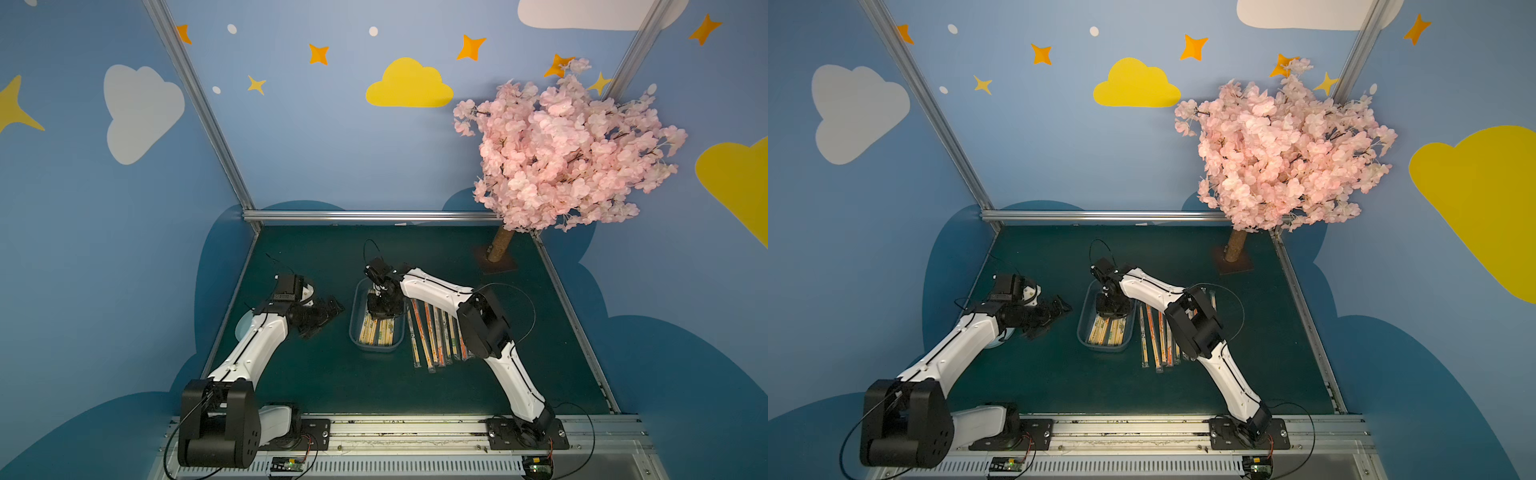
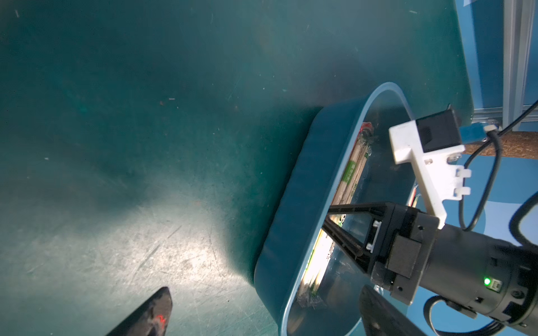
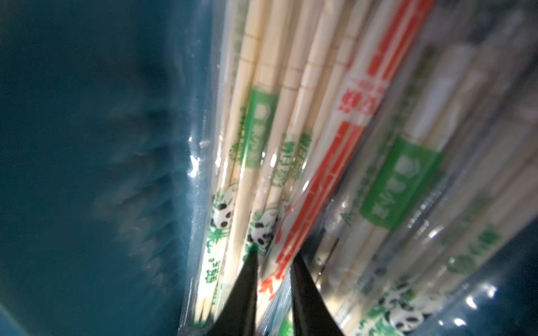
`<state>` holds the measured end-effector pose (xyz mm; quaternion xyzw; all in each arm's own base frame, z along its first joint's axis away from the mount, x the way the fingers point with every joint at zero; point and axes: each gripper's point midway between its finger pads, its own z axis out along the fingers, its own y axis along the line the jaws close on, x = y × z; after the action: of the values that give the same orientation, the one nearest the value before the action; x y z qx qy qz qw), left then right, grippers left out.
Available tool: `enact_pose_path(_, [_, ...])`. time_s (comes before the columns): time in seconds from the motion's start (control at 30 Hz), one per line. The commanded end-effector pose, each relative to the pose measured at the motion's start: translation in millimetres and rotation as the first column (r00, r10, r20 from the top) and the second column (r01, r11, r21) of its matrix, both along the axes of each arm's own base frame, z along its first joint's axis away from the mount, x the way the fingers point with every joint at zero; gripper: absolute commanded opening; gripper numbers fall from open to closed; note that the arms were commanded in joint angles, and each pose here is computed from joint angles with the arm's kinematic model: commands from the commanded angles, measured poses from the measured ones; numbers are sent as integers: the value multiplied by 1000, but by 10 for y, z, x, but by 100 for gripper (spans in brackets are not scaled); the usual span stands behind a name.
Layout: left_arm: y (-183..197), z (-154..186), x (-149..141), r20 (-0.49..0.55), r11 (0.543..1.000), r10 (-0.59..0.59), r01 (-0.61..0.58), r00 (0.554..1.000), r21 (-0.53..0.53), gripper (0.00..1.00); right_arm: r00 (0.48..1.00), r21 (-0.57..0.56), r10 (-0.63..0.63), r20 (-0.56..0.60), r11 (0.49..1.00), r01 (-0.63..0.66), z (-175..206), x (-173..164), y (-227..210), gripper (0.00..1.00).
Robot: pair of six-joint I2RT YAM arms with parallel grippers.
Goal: Take the paired disposable chopsticks out of the storage box
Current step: Pick up the paired disposable chopsticks from the storage box.
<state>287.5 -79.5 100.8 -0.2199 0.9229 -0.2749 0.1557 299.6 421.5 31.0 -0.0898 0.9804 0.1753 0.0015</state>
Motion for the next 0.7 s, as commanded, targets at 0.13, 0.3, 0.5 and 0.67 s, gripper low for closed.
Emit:
enact_pose_path(0.13, [-9,18,-32,10,1000,-8,8,1000,-12,100,1000,-12,8,0,1000,-8,67,-6,-72,5])
enact_pose_path(0.3, [-7,32,-31,15,1000,-8,8,1000,-12,100,999,15,12,38,1000,-13,318,-7,-95,3])
enact_pose_path(0.5, [-12,51,-31,20,1000,-12,12,1000,-13,100,994,82,9,107,996,-18,710,9,-110,0])
enact_pose_path(0.67, [-15,69,-26,25,1000,-12,12,1000,-15,100,990,130,2,142,991,-21,948,45,-118,0])
